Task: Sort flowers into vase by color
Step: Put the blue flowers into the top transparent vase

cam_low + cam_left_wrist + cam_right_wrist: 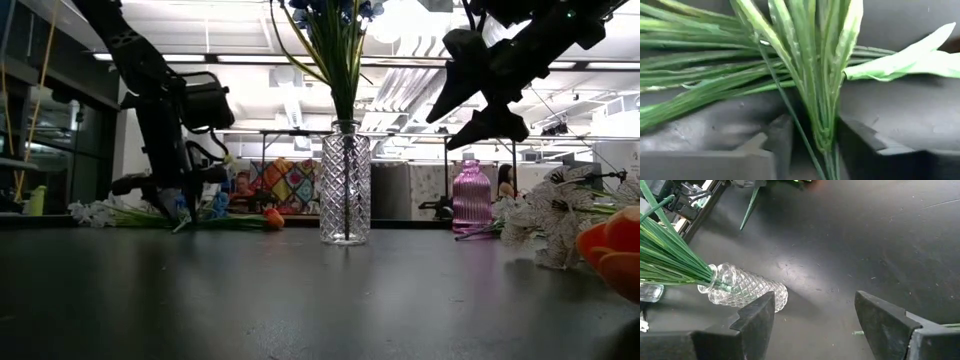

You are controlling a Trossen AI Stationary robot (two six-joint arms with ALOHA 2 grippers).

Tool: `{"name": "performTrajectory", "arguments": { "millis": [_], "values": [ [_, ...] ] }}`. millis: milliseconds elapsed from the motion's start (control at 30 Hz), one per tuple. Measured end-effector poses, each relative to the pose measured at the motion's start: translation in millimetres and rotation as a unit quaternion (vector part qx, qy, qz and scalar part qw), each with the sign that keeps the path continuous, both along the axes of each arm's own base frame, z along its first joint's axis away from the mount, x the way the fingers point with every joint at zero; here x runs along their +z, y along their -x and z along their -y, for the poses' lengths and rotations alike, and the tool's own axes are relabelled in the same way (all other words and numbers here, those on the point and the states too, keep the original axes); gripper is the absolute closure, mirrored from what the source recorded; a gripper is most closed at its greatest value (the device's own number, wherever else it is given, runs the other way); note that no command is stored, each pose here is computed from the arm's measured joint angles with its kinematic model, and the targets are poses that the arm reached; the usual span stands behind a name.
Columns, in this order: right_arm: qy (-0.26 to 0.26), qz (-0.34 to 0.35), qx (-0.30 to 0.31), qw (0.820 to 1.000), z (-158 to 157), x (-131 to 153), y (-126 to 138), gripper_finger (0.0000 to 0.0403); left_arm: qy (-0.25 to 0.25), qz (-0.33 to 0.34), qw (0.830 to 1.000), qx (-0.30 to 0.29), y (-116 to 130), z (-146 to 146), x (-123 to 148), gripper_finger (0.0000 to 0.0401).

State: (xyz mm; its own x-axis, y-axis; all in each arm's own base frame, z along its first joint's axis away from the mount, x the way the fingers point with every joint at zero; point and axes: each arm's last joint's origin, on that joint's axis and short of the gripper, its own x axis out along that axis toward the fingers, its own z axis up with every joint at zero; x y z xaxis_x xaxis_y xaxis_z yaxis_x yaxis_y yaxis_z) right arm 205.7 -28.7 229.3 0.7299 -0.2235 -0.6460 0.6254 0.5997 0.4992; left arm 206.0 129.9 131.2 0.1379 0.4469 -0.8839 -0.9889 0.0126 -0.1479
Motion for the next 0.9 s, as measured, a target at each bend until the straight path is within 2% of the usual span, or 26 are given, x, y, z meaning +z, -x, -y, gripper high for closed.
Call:
{"name": "performTrajectory", "arguments": {
  "millis": [100,133,333,500,567,600,700,800,867,900],
  "values": [
    [0.000,0.000,0.000,1.000,0,0,0,0.0140,-0.011,-0.001,1.000,-0.018,0,0,4,0.0367],
    [0.000,0.000,0.000,1.000,0,0,0,0.0140,-0.011,0.001,1.000,-0.024,0,0,5,0.0382],
    [0.000,0.000,0.000,1.000,0,0,0,0.0140,-0.034,0.043,0.995,-0.085,0,12,33,0.0395],
    [0.000,0.000,-0.001,1.000,0,0,0,0.0140,-0.117,0.120,0.978,-0.128,7,32,78,0.0398],
    [0.000,0.000,-0.001,1.000,0,0,0,0.0140,-0.172,0.162,0.959,-0.158,8,40,98,0.0398],
    [0.000,0.000,-0.001,1.000,0,0,0,0.0140,-0.206,0.195,0.943,-0.174,8,45,108,0.0399],
    [0.000,0.000,-0.001,1.000,0,0,0,0.0140,-0.300,0.300,0.881,-0.210,8,58,122,0.0400],
    [0.000,0.000,-0.001,1.000,0,0,0,0.0140,-0.364,0.397,0.818,-0.203,10,66,114,0.0400],
    [-0.001,0.001,-0.002,1.000,0,0,0,0.0140,-0.384,0.435,0.794,-0.182,12,69,101,0.0400],
    [-0.001,0.001,-0.002,1.000,0,0,0,0.0140,-0.384,0.447,0.790,-0.170,12,69,92,0.0400]
  ]
}}
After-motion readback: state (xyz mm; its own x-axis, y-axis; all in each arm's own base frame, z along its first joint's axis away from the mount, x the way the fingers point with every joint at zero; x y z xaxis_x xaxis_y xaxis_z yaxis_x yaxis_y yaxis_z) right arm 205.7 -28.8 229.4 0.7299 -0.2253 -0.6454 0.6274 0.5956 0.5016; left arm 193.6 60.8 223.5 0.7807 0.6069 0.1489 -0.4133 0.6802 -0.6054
